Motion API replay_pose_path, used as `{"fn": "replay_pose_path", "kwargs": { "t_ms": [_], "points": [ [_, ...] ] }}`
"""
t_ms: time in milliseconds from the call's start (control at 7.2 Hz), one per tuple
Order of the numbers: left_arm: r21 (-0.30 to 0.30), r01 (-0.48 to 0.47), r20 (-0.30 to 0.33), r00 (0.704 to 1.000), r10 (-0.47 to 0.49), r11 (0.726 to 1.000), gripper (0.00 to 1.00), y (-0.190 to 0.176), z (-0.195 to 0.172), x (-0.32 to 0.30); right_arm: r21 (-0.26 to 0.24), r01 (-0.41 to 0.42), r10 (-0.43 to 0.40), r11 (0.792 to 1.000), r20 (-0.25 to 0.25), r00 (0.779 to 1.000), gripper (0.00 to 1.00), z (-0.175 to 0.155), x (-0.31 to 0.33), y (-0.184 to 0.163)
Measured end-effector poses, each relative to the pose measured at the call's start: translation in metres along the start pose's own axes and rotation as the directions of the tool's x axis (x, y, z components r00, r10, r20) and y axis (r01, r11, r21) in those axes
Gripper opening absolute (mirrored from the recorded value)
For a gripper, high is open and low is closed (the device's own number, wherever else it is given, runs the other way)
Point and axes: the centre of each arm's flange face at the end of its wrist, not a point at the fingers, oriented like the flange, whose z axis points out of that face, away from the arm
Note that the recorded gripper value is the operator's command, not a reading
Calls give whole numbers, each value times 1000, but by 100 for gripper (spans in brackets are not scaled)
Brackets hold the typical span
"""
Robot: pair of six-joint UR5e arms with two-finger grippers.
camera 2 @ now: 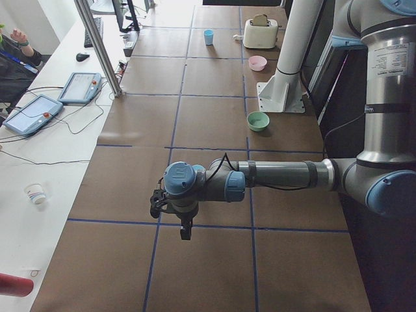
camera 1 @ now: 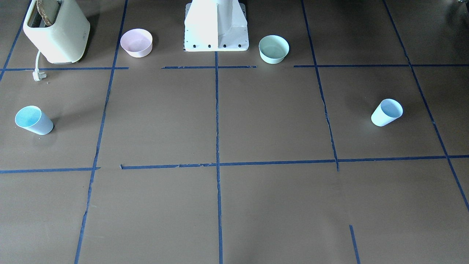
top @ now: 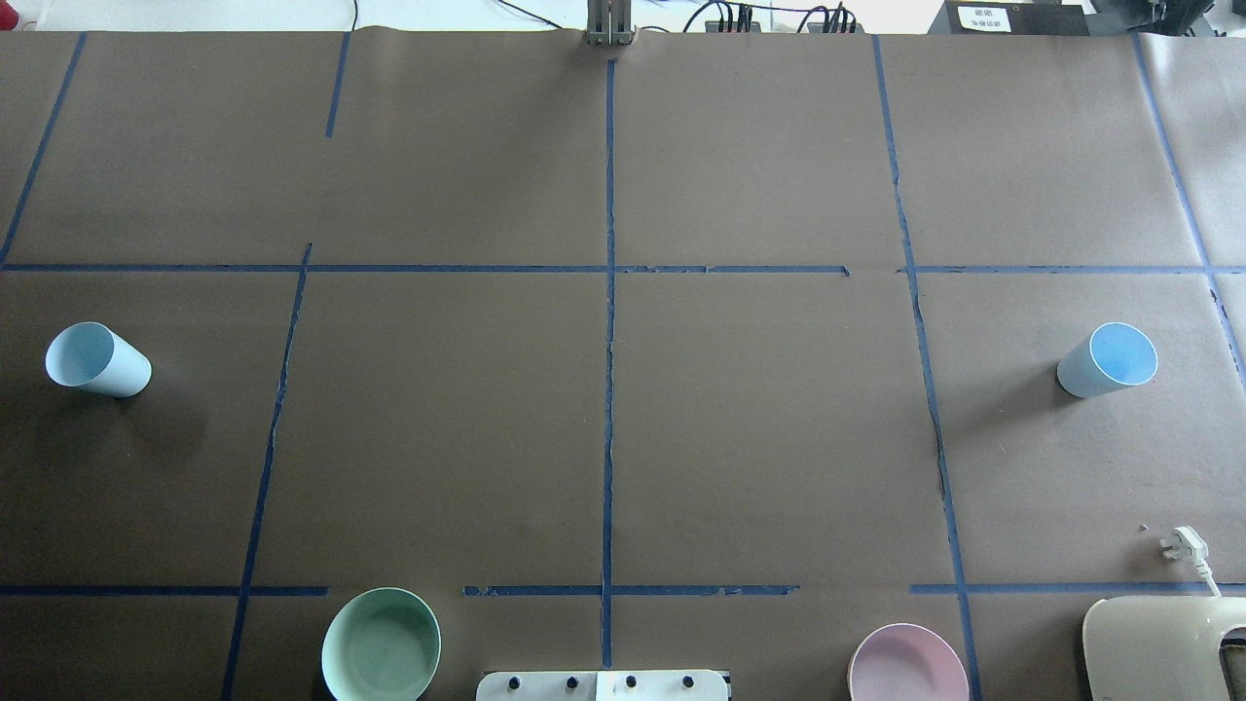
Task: Stack blue cups with both arms
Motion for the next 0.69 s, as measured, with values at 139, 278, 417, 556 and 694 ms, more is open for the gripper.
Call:
{"fn": "replay_pose_path", "kwargs": {
  "t_ms": [139, 278, 417, 556, 694],
  "points": [
    [0, 0, 0, 1000, 0, 1000, 100, 0, 0, 0, 2, 1, -1, 1000, 0, 1000, 100, -1, -1, -1],
    [0, -1, 1, 1000, 1, 1000, 100, 0, 0, 0, 4, 2, -2, 1000, 0, 1000, 100, -2, -1, -2],
    [0, -1, 0, 1000, 1, 1000, 100, 0, 0, 0, 5, 3, -3, 1000, 0, 1000, 100, -2, -2, -2],
    [0, -1, 0, 1000, 1, 1000, 100, 0, 0, 0, 6, 3, -3, 1000, 0, 1000, 100, -3, -2, -3],
    [0, -1, 1, 1000, 1, 1000, 100, 0, 0, 0, 7, 3, -3, 1000, 0, 1000, 100, -3, -3, -4]
  ]
}}
